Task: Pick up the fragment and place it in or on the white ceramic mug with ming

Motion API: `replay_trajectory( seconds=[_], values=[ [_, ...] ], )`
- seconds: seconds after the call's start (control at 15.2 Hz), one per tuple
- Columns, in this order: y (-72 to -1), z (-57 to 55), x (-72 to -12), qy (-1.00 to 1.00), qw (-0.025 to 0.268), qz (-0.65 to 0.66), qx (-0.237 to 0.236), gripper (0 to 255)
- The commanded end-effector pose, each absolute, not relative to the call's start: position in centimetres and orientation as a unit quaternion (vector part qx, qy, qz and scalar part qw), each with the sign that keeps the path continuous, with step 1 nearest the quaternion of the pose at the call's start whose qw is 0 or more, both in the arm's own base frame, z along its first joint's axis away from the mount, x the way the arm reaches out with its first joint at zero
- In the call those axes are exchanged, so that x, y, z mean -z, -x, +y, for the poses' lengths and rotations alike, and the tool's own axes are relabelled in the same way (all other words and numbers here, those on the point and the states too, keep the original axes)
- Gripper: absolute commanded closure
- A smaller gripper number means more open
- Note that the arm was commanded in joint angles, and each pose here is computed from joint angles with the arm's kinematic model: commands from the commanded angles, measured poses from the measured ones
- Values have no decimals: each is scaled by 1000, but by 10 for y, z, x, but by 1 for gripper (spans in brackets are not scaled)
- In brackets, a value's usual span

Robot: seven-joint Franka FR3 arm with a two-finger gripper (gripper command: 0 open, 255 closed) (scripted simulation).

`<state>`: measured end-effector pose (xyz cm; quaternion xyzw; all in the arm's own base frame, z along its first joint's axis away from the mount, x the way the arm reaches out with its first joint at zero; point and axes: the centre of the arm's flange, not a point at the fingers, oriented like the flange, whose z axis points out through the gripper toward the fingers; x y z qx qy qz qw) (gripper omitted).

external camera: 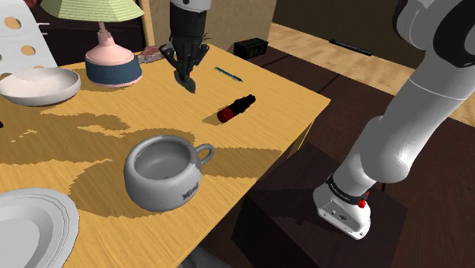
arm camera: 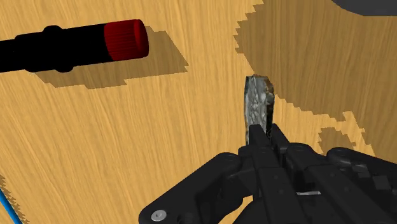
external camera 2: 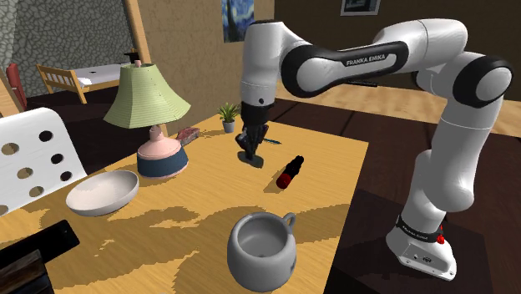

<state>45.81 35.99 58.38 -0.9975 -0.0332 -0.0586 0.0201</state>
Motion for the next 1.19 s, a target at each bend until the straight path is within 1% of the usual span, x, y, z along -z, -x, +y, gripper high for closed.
replay_trajectory(
  seconds=[0.0,0.86,1.12],
  values=[
    [-438,375,-583,998,20,-32,58,255],
    [-308,491,-578,998,20,-32,58,255],
    [-308,491,-557,998,20,-32,58,255]
  ],
)
